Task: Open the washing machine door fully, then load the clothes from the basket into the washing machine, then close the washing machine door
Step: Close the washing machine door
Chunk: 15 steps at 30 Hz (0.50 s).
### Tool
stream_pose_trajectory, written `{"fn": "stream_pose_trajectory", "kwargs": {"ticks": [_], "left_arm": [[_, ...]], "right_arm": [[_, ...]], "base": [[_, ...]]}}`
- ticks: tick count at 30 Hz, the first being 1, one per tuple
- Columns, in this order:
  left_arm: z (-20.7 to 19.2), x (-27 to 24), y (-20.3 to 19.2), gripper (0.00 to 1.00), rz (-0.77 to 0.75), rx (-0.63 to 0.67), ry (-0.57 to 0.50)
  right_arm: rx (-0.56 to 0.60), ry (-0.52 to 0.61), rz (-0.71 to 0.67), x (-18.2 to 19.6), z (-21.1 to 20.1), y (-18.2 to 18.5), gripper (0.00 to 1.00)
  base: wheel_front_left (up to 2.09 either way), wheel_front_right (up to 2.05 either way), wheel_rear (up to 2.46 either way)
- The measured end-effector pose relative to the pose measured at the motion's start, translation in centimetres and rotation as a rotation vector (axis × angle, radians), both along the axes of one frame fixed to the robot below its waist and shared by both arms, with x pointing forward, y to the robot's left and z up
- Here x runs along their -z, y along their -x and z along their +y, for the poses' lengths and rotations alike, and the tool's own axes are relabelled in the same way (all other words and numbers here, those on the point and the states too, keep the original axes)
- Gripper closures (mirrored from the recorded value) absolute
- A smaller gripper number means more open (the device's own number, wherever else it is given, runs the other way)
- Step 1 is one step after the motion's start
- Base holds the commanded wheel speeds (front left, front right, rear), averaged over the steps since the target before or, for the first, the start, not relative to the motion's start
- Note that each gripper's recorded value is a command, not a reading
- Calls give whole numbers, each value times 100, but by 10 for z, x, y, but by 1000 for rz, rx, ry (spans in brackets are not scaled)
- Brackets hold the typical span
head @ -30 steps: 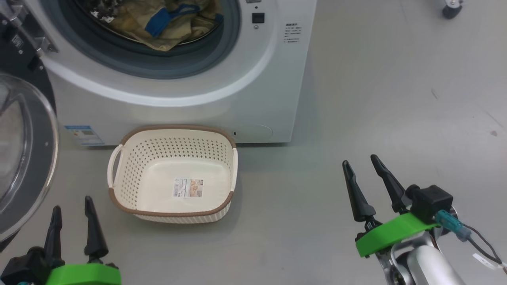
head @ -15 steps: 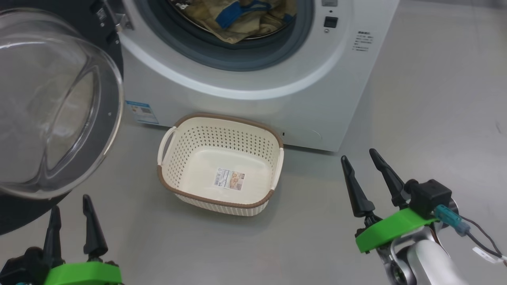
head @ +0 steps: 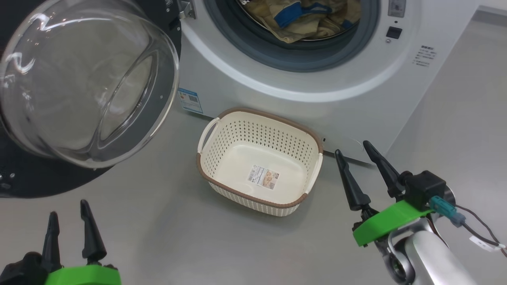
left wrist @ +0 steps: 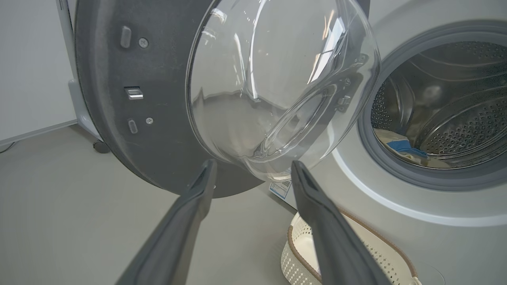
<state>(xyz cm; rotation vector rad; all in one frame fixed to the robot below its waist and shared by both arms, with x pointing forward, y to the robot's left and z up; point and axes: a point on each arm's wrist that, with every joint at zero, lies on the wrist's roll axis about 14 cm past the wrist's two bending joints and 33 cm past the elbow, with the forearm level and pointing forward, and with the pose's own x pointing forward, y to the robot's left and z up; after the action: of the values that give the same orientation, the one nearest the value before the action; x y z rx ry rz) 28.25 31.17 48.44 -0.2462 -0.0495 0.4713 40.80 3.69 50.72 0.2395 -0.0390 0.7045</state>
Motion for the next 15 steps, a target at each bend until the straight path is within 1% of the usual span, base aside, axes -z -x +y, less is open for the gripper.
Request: {"fn": "stream_pose_trajectory", "kwargs": {"ticks": [4,15], "left_arm": [[10,-2,11,0,-4,-44,0],[23,-7,29,0,-21,-106,0]], "right_arm": [[-28,3,-6,-1,9,0,0],[-74,5,-22,-6,24,5,0]], "base": [[0,0,0],[0,0,0]]}}
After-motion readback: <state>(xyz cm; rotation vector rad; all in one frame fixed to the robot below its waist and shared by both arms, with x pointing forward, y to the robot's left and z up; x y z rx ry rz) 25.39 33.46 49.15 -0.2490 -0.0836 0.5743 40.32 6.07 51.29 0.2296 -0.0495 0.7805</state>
